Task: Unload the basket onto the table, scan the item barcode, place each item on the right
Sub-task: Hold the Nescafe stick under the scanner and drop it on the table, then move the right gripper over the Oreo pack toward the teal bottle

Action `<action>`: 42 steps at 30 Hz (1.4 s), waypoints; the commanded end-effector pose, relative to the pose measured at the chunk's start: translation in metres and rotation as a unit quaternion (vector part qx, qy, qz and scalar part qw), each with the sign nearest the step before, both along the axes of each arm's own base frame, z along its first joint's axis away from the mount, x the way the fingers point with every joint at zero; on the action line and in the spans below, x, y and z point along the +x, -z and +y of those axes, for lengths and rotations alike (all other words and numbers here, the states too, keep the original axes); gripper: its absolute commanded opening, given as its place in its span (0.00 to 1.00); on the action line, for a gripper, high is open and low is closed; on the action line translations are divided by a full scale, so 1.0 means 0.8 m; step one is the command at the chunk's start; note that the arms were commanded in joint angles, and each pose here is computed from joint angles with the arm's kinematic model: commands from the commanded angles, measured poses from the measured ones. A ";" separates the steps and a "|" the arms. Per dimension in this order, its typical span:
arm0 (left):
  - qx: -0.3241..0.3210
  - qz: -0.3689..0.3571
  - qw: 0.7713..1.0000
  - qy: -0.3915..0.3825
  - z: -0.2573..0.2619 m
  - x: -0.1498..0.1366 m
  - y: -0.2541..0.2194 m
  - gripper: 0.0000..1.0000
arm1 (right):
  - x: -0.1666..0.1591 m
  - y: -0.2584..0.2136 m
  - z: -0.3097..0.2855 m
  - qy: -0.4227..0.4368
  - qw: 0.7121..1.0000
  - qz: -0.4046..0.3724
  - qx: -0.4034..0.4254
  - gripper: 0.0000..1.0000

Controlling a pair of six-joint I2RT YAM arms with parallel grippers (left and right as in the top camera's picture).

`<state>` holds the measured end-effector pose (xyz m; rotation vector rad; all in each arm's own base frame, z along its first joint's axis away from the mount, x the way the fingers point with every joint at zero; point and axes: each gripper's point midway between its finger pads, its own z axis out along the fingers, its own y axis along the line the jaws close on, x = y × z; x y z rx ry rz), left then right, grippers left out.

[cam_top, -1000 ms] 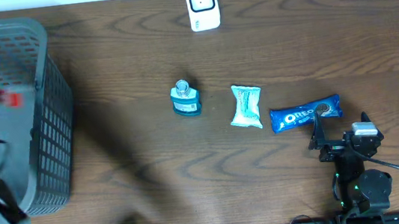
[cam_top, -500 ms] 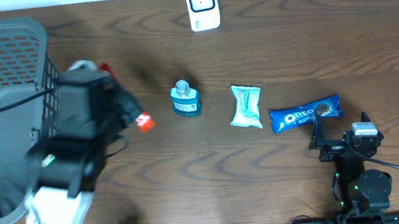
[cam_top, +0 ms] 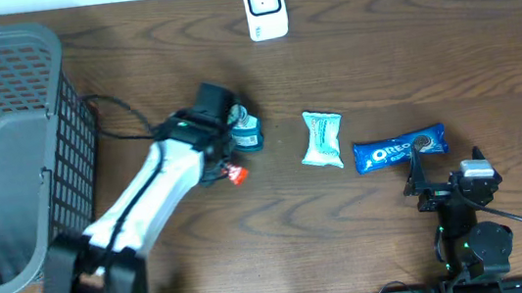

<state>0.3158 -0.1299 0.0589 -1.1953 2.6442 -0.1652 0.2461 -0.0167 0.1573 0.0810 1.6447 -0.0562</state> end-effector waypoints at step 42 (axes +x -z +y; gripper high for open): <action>0.479 -0.505 0.716 0.056 0.206 -0.064 -0.597 0.98 | 0.000 0.001 0.001 -0.001 1.000 0.000 -0.006 0.99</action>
